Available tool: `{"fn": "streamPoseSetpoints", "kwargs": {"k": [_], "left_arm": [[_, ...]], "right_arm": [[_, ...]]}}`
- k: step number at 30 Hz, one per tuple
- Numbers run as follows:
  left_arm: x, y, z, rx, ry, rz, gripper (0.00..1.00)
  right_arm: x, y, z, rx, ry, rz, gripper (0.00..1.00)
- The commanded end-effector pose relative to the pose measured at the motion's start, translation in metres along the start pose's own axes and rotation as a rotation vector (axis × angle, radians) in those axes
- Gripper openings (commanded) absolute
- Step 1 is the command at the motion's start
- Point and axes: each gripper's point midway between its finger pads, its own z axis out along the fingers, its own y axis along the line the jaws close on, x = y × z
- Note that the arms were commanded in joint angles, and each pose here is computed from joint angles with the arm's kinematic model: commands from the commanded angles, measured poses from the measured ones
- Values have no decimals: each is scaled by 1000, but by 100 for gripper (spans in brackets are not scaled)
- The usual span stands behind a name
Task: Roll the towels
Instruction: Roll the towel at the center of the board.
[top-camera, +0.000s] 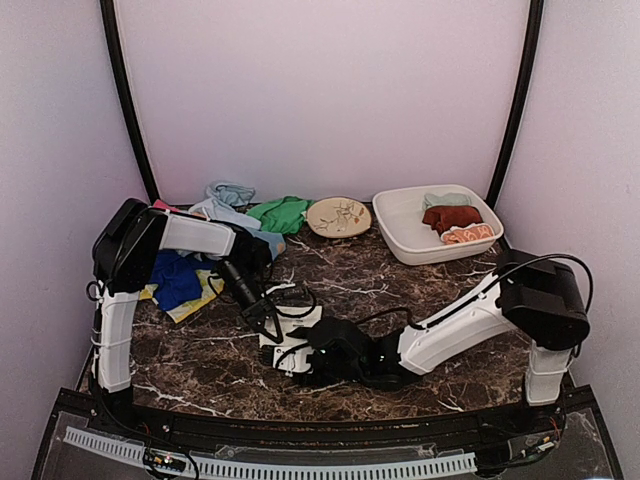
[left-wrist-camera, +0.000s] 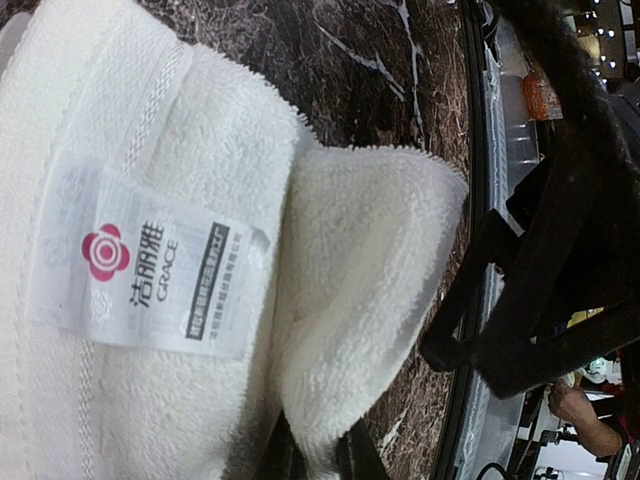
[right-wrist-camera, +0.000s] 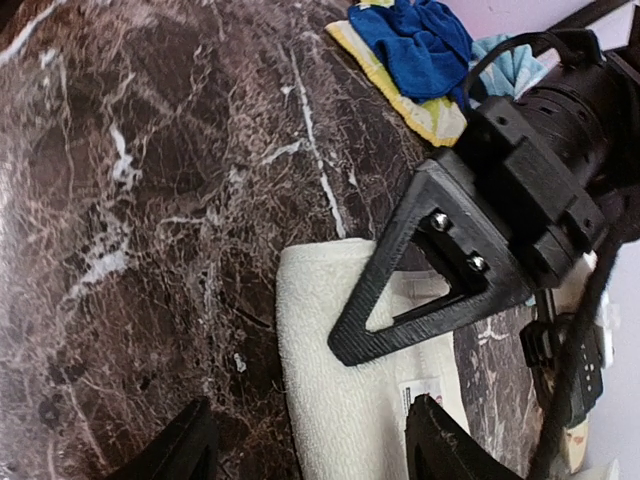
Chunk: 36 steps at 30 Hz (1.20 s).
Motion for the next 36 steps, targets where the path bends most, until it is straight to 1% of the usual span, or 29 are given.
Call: {"fn": "streamPoseSetpoints", "kwargs": {"k": [1, 4, 7, 8, 9, 11, 13, 16, 18, 19, 22, 24, 25, 27, 31, 33, 36], "left_arm": [[25, 41, 8, -129, 115, -30, 0], [24, 38, 7, -124, 116, -25, 0], [23, 38, 5, -132, 119, -13, 0], [23, 37, 4, -126, 118, -8, 2], [22, 35, 4, -122, 116, -7, 6], [21, 33, 3, -123, 103, 11, 17], [19, 27, -1, -132, 81, 43, 24], [10, 15, -17, -154, 0, 97, 29], [8, 12, -34, -196, -71, 131, 36], [10, 10, -40, -194, -115, 136, 38], [16, 14, -65, -271, -212, 150, 39], [20, 17, -80, -329, -269, 171, 40], [22, 16, -88, -377, -284, 194, 42], [30, 14, -92, -436, -269, 244, 43], [34, -3, -95, -438, -255, 345, 43], [33, -6, -96, -445, -244, 372, 42], [30, -11, -87, -451, -188, 428, 41]], "right_arm": [[-3, 3, 16, 7, 4, -159, 63], [10, 4, 27, -8, 34, -158, 58], [31, 6, 37, -40, 87, -121, 47], [39, 7, 40, -48, 108, -99, 43], [48, 8, 43, -63, 131, -81, 39], [65, 9, 46, -87, 175, -31, 34], [77, 11, 47, -117, 205, 29, 29], [92, 13, 45, -168, 247, 133, 18], [94, 18, 41, -209, 249, 194, 13], [95, 21, 39, -225, 248, 216, 11], [96, 31, 35, -276, 246, 285, 5], [96, 35, 35, -305, 255, 330, 2], [96, 36, 35, -316, 261, 358, 1], [95, 37, 37, -368, 273, 453, 1], [94, 42, 35, -542, 285, 679, 0], [87, 36, 40, -624, 277, 801, 0], [92, 33, 44, -713, 321, 969, 0]]}}
